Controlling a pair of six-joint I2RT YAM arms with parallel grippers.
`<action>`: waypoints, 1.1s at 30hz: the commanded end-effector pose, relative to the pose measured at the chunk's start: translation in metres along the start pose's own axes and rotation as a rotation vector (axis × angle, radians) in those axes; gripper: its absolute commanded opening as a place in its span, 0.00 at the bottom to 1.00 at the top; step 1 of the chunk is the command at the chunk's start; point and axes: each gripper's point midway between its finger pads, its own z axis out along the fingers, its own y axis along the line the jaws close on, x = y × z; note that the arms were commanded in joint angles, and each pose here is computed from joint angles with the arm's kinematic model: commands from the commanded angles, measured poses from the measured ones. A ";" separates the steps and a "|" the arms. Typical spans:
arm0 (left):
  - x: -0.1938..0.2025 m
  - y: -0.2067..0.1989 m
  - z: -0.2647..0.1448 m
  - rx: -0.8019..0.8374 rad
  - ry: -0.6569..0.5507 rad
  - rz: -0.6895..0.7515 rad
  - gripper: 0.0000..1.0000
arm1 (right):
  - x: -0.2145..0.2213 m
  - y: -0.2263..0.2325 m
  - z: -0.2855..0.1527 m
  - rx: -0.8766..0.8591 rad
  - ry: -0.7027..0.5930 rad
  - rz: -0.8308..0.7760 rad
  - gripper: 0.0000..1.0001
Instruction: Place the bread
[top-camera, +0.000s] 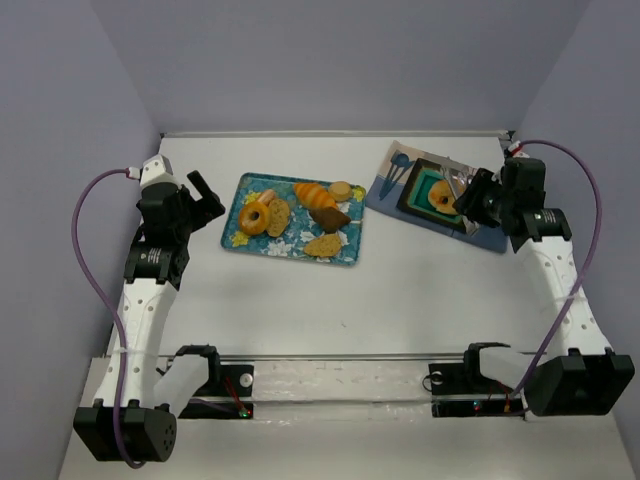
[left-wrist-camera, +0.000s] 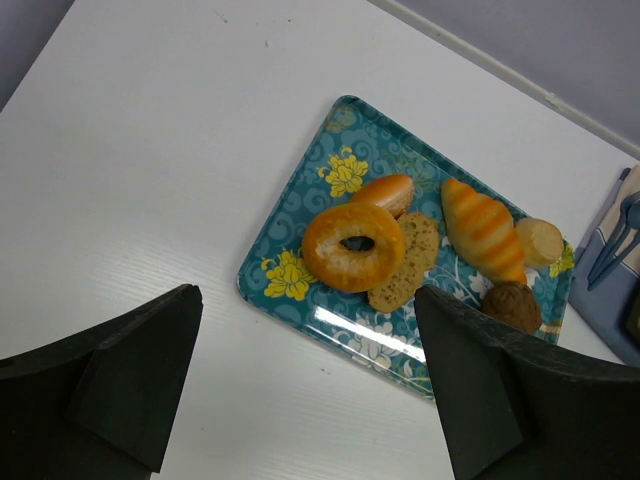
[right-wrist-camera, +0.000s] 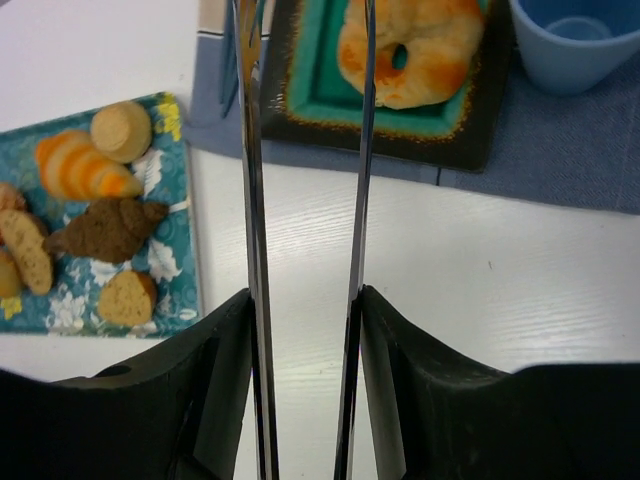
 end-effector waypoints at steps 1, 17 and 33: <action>-0.014 -0.007 -0.006 0.033 -0.045 -0.012 0.99 | 0.012 0.034 -0.026 -0.204 -0.016 -0.151 0.48; 0.015 -0.007 -0.001 0.046 0.036 -0.078 0.99 | 0.167 0.035 0.028 -0.142 0.231 -0.298 0.50; 0.014 -0.006 -0.007 0.047 0.018 -0.096 0.99 | 0.123 0.038 -0.004 -0.086 0.107 -0.264 1.00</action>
